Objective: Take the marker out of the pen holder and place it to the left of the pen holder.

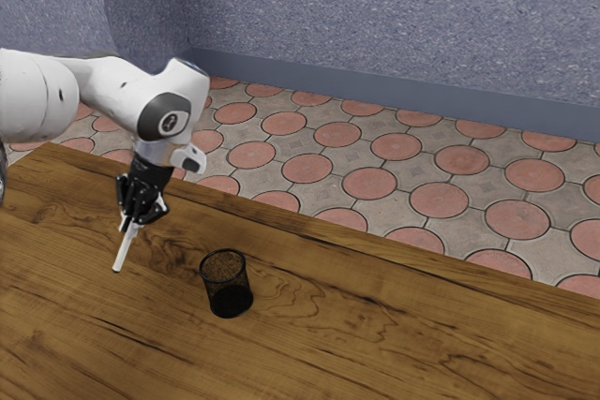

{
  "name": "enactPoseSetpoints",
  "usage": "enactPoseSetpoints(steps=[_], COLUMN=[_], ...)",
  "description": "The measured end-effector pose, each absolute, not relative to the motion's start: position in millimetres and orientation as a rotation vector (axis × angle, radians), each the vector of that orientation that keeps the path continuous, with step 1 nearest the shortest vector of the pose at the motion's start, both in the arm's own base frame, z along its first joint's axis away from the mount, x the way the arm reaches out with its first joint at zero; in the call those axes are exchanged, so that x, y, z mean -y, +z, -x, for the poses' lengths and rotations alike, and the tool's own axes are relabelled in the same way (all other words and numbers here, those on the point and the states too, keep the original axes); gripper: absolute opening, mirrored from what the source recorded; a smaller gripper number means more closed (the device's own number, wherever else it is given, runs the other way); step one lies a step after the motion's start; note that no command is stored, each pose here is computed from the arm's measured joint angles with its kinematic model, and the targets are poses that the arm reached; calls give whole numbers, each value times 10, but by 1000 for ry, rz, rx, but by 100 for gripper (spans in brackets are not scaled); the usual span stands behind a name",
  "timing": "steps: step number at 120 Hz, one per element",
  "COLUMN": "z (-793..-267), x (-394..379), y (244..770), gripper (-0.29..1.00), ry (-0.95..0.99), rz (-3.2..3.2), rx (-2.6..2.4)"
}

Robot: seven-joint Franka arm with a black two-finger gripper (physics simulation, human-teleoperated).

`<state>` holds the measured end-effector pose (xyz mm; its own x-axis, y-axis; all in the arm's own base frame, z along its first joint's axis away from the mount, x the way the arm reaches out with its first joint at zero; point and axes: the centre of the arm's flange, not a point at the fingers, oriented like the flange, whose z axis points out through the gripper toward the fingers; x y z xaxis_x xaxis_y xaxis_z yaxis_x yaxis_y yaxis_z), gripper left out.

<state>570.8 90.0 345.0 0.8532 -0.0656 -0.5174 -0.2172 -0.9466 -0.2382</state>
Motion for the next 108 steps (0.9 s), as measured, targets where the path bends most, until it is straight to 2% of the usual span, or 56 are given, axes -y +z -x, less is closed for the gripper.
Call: enactPoseSetpoints(steps=[37, 61, 81, 87, 98, 108], z=[-5743, -5744, -5766, -5761, -5681, -5414], x=[-888, -877, -780, -609, 219, 1083], y=[3281, 3276, 3424, 3918, 5452, 6016], gripper=[-5, 36, 55, 58, 62, 65], ry=[754, 756, 716, 585, 146, 27], rz=[2743, 2758, 2779, 2817, 2899, 2907], rx=[-217, -234, -261, -291, -399, -545])
